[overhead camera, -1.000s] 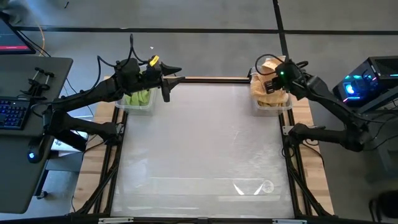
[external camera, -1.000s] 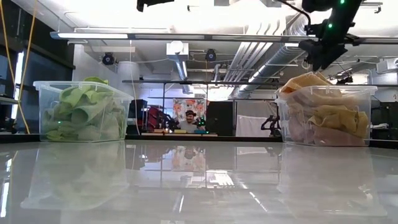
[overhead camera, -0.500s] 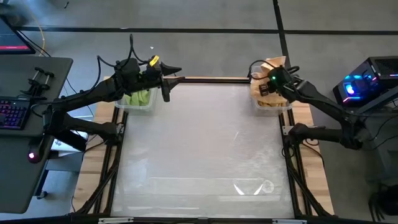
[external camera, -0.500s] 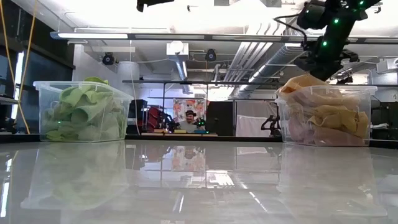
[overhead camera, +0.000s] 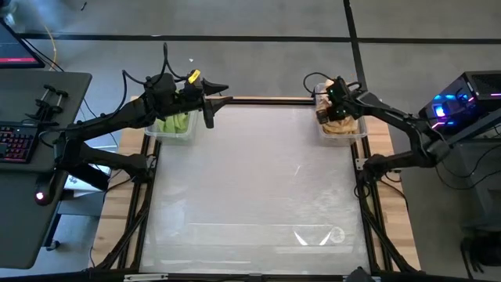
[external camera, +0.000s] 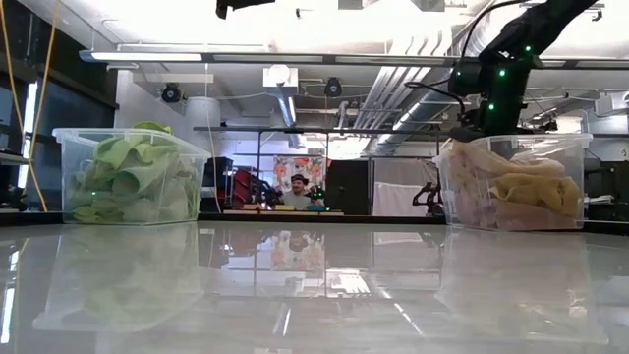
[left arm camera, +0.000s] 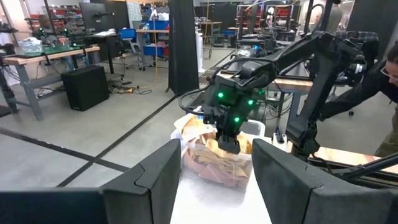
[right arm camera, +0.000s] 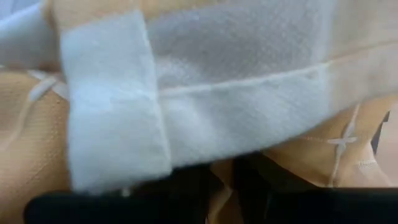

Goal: Sort towels by color in basket
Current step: Put the light yellow kitchen towel into the right transparent bin

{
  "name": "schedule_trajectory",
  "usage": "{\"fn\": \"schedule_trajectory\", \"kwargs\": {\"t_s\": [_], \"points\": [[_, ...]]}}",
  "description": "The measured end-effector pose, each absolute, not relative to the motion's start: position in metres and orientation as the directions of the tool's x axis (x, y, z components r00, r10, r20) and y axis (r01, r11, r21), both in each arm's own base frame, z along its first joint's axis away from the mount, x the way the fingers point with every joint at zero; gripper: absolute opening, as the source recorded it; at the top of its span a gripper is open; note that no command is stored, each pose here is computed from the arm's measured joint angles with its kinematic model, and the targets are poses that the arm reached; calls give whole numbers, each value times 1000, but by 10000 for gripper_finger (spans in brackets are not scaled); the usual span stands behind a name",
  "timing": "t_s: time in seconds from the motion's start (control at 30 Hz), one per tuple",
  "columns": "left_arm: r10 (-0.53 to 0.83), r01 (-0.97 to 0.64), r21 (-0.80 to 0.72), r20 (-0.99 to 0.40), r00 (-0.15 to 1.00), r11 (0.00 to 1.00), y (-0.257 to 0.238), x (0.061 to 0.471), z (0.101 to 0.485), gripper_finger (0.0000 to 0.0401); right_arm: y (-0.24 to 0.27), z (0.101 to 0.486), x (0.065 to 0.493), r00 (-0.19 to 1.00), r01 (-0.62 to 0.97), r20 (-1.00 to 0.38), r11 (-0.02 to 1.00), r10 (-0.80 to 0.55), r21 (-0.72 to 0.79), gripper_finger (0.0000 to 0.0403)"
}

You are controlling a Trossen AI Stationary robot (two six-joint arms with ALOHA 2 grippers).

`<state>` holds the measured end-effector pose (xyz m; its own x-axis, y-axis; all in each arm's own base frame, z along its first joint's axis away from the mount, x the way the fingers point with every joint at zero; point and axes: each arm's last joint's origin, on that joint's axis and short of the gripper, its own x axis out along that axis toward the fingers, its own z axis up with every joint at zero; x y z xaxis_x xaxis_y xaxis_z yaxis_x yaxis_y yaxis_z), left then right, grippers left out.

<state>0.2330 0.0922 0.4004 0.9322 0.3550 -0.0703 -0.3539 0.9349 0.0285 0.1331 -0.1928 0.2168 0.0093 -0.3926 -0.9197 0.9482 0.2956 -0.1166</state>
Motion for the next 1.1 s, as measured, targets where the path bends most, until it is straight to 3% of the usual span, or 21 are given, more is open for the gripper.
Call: {"fn": "schedule_trajectory", "kwargs": {"t_s": [0.17,0.4,0.57,0.73,0.87,1.1], "points": [[355,-354,28,-70,932,935,92,233,400,186,-189,234,128,-13,950,-929,284,-370,-127,70],[355,-354,28,-70,932,935,92,233,400,186,-175,293,121,27,960,-943,273,-331,-68,145],[355,-354,28,-70,932,935,92,233,400,186,-171,331,123,183,950,-934,298,-307,88,166],[355,-354,28,-70,932,935,92,233,400,186,-187,343,134,368,906,-829,364,-421,217,145],[355,-354,28,-70,932,935,92,233,400,186,-209,316,135,341,927,-804,316,-487,202,112],[355,-354,28,-70,932,935,92,233,401,186,-216,251,120,201,973,-889,192,-411,131,32]]}}
